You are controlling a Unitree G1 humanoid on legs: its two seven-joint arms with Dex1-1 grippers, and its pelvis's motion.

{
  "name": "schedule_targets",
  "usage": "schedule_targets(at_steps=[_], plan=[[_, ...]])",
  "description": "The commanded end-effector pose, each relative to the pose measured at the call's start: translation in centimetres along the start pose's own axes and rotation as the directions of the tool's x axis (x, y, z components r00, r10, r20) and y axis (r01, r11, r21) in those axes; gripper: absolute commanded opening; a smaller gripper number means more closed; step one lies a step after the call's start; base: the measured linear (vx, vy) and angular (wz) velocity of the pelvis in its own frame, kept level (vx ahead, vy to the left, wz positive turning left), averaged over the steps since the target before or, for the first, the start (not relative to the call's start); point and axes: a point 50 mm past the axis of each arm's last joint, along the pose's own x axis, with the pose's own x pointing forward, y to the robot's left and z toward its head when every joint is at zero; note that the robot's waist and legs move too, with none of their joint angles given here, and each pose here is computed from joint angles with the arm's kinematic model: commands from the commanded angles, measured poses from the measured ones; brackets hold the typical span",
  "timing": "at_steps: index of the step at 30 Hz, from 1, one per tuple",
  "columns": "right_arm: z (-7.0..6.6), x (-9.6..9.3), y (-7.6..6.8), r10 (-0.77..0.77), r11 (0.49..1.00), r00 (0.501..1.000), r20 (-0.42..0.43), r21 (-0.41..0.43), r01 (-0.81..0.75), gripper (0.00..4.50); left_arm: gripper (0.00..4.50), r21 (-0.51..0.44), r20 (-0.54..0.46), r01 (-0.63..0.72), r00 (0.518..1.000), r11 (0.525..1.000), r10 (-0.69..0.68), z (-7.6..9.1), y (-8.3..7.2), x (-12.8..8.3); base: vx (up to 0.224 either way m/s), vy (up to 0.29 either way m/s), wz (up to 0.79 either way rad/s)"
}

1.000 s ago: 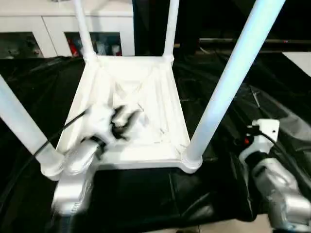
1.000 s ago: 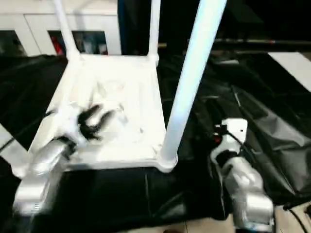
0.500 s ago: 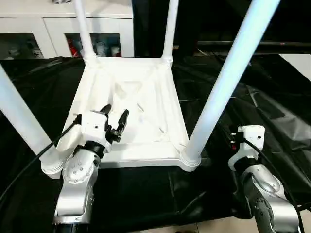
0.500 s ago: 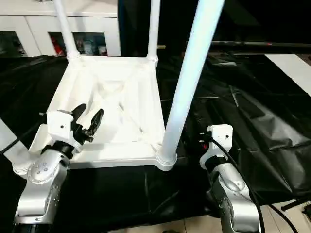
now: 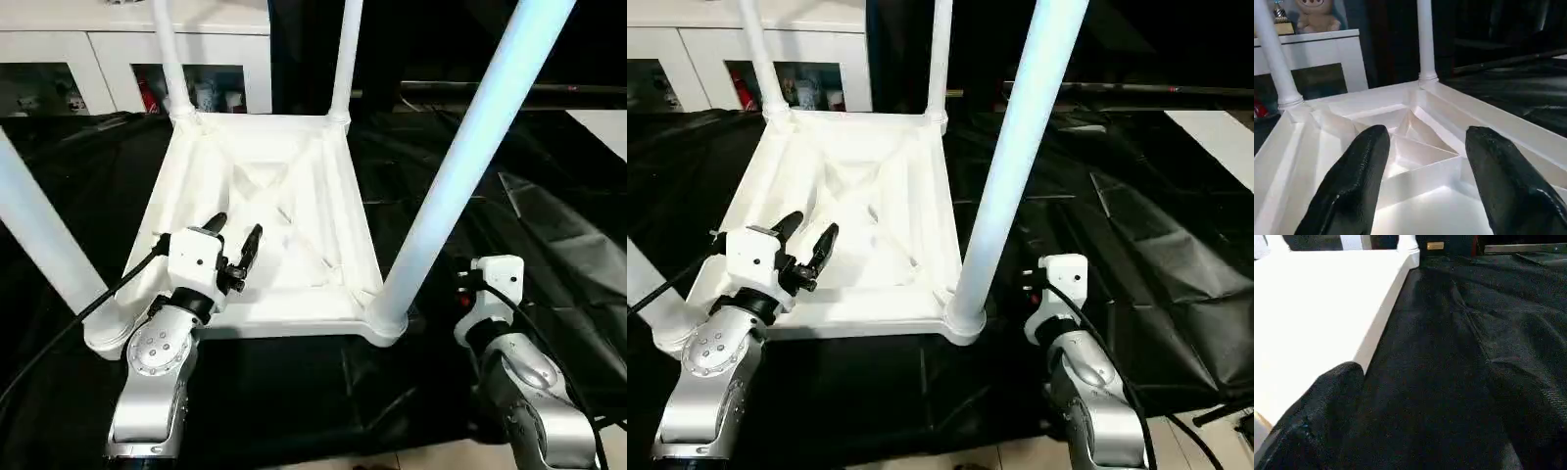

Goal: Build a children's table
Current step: Rotate leg to tighten

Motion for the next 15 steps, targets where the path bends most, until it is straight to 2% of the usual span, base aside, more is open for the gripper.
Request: schedule_targets(at_steps=[1, 7, 12, 15], plan=[[0.06, 0.04, -0.24, -0.004, 1.0, 1.0, 0.003, -0.025, 0.004, 4.38, 2.89, 0.008, -0.005, 0.015, 1.0, 1.0, -0.015, -0.01, -0.34, -0.05, 0.0, 0.0, 0.0], [-0.12, -0.33, -0.57, -0.01, 0.999, 1.0, -0.002, -0.042, 0.01, 4.38, 2.89, 0.011, -0.018, 0.016, 1.0, 1.0, -0.016, -0.2, -0.32, -0.15, 0.0, 0.0, 0.0], [-0.14, -0.34, -0.63, -0.01, 0.999, 1.0, -0.008, -0.051, 0.009, 4.38, 2.89, -0.027, -0.02, 0.011, 1.0, 1.0, -0.011, -0.39, -0.41, -0.25, 0.0, 0.0, 0.0], [-0.15, -0.34, -0.71, -0.008, 0.999, 1.0, -0.009, -0.053, 0.007, 4.38, 2.89, -0.016, -0.052, 0.012, 0.999, 1.0, -0.013, -0.75, -0.56, -0.32, 0.0, 0.0, 0.0]])
